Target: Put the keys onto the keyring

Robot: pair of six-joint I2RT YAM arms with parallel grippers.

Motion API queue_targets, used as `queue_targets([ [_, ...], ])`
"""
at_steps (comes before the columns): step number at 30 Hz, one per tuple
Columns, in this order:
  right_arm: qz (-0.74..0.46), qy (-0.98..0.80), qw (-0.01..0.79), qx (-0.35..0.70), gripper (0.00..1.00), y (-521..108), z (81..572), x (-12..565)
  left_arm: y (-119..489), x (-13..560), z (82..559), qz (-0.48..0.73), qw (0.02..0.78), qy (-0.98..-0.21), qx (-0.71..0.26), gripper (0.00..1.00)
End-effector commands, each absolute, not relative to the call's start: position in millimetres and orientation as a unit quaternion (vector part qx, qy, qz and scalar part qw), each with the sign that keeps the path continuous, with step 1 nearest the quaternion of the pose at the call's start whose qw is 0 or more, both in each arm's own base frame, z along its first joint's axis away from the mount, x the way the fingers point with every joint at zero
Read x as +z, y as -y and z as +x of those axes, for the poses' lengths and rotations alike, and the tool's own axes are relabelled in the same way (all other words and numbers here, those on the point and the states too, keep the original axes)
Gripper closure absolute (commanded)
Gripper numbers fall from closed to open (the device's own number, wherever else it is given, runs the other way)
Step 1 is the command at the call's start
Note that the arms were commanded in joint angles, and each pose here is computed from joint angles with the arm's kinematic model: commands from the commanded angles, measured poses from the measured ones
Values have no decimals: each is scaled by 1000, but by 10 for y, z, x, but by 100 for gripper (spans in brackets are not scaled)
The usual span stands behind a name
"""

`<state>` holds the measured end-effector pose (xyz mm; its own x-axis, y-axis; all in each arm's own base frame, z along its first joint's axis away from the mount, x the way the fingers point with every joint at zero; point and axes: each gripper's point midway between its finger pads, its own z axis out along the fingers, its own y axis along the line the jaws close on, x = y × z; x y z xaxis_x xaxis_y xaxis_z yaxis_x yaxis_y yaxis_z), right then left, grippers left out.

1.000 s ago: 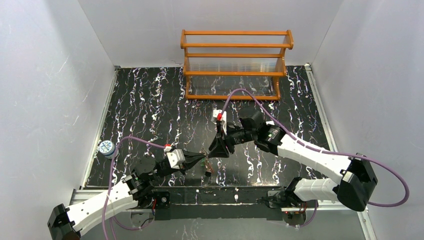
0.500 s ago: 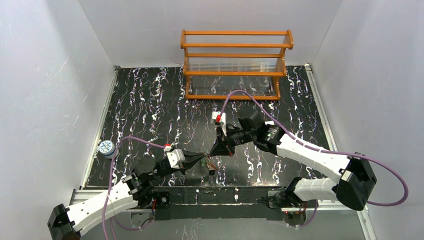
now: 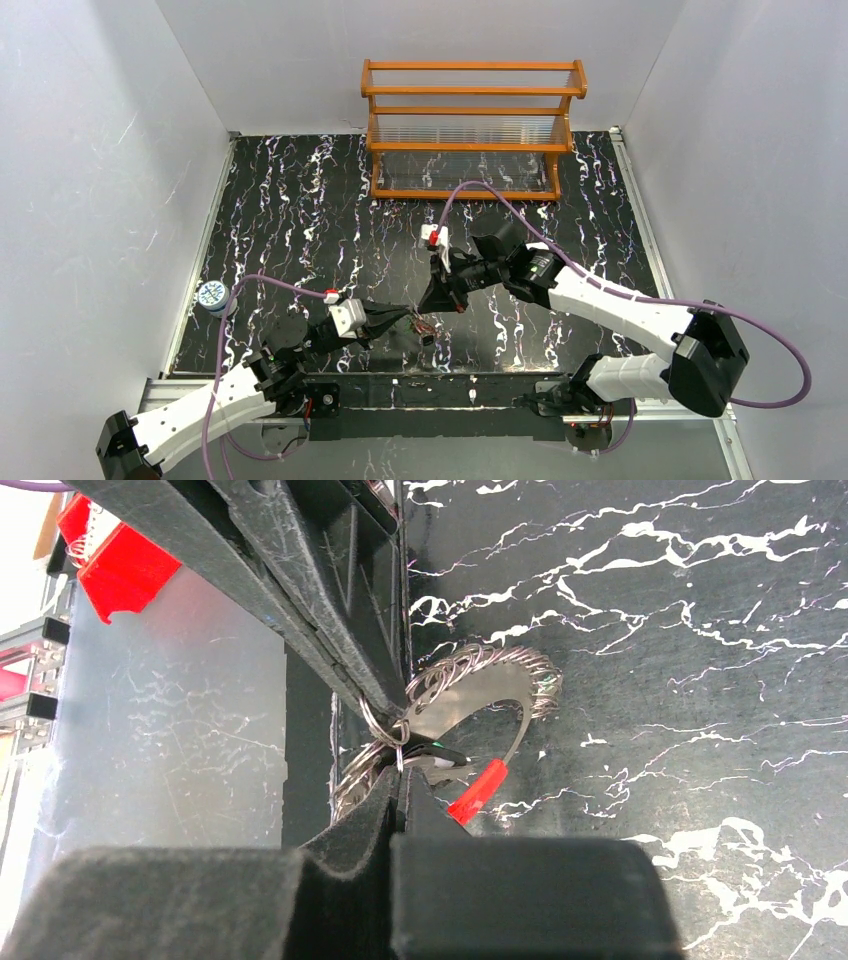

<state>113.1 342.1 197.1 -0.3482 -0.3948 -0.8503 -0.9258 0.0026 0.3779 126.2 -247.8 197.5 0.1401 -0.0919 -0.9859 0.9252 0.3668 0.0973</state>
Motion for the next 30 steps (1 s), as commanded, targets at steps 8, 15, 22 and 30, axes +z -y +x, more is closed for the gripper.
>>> queue_targets([
  [8, -513, -650, 238, 508, 99, -3527, 1130, 1876, 2496, 2272, 1191, 395, 665, -478, -416, 100],
  [15, -524, -619, 297, 505, 57, -3503, 1168, 2089, 2503, 2252, 1175, 397, 661, -478, -420, 100],
  [22, -523, -566, 385, 509, 42, -3419, 1159, 2419, 2506, 2254, 1174, 397, 661, -478, -421, 100],
  [30, -537, -544, 365, 531, 53, -3491, 1089, 2369, 2510, 2277, 1173, 396, 662, -476, -423, 100],
])
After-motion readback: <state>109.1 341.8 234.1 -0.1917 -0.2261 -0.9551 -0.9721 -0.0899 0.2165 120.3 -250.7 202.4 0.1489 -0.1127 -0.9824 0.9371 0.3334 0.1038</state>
